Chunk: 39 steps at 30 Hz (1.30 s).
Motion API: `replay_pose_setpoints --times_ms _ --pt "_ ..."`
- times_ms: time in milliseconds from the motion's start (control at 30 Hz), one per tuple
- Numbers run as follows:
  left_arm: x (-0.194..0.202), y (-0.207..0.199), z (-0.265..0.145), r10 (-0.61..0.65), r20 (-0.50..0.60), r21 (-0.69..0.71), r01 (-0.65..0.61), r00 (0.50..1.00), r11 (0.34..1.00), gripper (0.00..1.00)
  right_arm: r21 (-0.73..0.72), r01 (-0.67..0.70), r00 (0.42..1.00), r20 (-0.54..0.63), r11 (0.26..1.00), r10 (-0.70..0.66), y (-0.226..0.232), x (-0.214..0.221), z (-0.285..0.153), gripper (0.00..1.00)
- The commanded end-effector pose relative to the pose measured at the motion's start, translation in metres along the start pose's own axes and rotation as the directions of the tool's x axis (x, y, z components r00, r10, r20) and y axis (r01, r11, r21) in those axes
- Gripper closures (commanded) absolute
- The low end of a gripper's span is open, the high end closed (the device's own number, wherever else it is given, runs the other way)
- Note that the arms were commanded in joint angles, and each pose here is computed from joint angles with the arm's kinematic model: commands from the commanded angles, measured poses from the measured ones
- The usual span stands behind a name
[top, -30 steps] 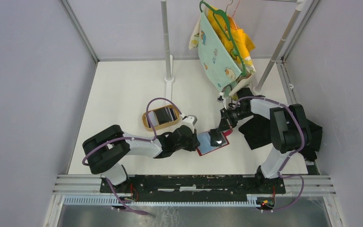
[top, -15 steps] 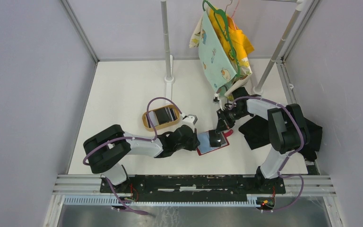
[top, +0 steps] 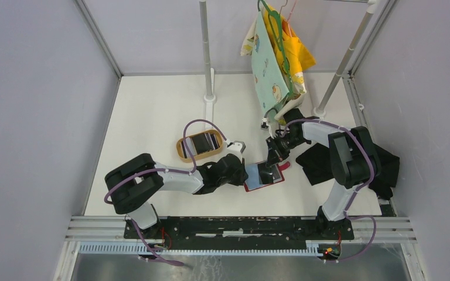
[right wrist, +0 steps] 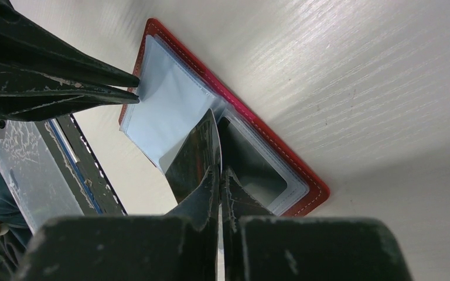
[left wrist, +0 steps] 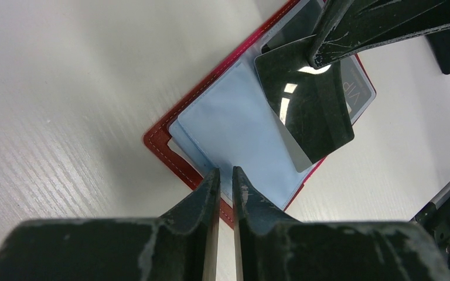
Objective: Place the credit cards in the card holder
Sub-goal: Insert the credit card into the card holder.
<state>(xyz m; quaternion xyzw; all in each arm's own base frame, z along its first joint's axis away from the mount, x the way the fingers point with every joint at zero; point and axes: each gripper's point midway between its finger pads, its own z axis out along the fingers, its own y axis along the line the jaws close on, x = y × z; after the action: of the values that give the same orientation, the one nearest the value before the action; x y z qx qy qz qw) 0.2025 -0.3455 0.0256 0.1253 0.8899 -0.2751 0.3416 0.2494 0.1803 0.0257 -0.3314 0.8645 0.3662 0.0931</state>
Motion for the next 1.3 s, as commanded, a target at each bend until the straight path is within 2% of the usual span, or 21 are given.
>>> replay_pose_setpoints --times_ms 0,500,1267 --pt "-0.006 0.001 0.006 0.024 0.023 -0.030 -0.023 0.999 0.999 0.80 0.080 0.002 0.999 -0.032 0.997 0.001 -0.014 0.003 0.000 1.00" --pt "-0.009 -0.007 0.008 0.046 0.024 0.005 -0.046 0.999 0.999 0.80 0.080 -0.094 0.994 -0.045 0.992 0.098 -0.018 0.007 0.008 1.00" --pt "-0.010 0.009 0.005 0.014 0.032 -0.086 -0.011 0.999 0.996 0.85 0.012 -0.082 0.996 -0.036 0.997 0.082 0.000 0.010 0.005 1.00"
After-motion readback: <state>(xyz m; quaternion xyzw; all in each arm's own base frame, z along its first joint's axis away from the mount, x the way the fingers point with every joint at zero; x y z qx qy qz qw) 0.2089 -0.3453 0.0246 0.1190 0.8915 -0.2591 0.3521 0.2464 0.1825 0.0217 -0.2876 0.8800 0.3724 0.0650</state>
